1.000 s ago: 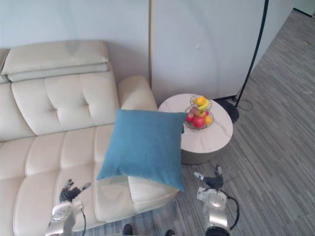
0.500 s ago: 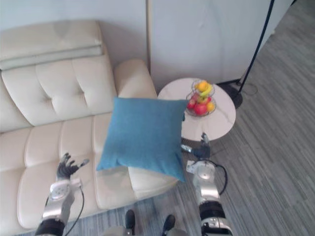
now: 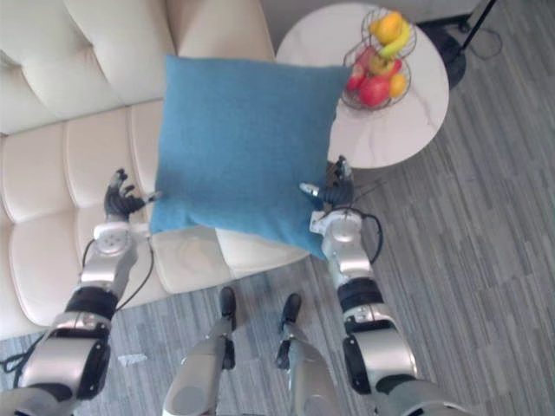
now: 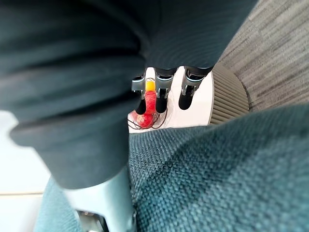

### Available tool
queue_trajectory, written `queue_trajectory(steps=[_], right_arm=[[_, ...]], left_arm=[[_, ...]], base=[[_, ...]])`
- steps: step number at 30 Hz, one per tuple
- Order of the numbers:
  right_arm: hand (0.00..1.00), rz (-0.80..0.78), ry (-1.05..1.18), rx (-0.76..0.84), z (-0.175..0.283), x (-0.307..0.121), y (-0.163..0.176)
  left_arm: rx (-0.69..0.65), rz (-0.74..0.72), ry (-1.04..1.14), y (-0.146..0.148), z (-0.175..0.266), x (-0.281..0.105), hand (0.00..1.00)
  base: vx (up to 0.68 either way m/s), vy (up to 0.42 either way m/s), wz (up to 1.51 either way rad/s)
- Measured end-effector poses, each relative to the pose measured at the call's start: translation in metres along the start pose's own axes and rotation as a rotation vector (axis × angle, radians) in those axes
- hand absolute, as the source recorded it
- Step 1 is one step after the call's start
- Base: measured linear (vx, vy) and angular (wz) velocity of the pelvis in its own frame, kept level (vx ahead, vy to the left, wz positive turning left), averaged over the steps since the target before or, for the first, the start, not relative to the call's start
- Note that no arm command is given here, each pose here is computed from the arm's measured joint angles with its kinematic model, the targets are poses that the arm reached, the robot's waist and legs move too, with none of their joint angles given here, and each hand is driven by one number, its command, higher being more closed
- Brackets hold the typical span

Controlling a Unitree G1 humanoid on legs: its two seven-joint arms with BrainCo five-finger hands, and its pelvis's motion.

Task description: Pick up cushions and gather them together orderly.

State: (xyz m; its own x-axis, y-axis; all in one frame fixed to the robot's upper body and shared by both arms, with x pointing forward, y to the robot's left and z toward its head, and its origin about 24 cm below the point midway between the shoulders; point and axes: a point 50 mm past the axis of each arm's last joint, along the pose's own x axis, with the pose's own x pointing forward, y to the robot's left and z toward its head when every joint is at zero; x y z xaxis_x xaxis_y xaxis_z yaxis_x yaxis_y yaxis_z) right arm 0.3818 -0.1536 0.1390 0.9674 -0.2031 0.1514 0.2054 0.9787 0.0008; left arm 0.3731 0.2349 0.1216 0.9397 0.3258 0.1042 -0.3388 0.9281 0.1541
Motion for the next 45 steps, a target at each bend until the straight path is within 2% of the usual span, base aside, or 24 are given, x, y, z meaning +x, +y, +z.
queue_trajectory(steps=[1,2,8,18,24,26,33,37,45], right_arm=[[0.00,0.009,-0.027,0.009,0.010,0.003,0.005],[1.00,0.017,-0.042,0.020,0.016,0.005,0.009],[1.00,0.031,-0.139,0.065,0.043,0.005,0.017],[1.00,0.038,-0.156,0.086,0.043,0.002,0.016],[1.00,0.035,-0.039,0.069,-0.007,-0.026,0.005],[1.00,0.030,0.011,0.076,-0.028,-0.045,-0.001],[1.00,0.060,0.078,0.046,-0.061,-0.099,-0.016],[1.00,0.073,0.116,0.049,-0.073,-0.126,-0.025],[1.00,0.103,0.152,0.069,-0.080,-0.165,-0.026]], left_arm=[[-0.027,-0.010,-0.029,-0.006,0.012,0.004,1.00],[-0.052,-0.021,-0.054,-0.012,0.024,0.008,1.00],[-0.148,-0.015,-0.129,-0.018,0.056,0.016,1.00],[-0.173,-0.088,-0.208,-0.038,0.076,0.009,1.00],[-0.223,-0.143,-0.192,-0.048,0.044,-0.028,1.00],[-0.254,-0.155,-0.130,-0.051,0.018,-0.050,1.00],[-0.319,-0.145,0.017,-0.043,-0.036,-0.115,1.00],[-0.379,-0.130,0.079,-0.038,-0.051,-0.149,1.00],[-0.416,-0.093,0.146,-0.017,-0.066,-0.192,1.00]], base=[[-0.05,-0.011,-0.04],[-0.05,-0.013,-0.02],[0.00,-0.002,0.01],[0.06,0.006,0.03],[0.05,0.011,0.00],[0.07,0.014,0.17],[0.08,0.014,0.06],[0.09,0.011,0.06],[0.02,0.018,-0.07]])
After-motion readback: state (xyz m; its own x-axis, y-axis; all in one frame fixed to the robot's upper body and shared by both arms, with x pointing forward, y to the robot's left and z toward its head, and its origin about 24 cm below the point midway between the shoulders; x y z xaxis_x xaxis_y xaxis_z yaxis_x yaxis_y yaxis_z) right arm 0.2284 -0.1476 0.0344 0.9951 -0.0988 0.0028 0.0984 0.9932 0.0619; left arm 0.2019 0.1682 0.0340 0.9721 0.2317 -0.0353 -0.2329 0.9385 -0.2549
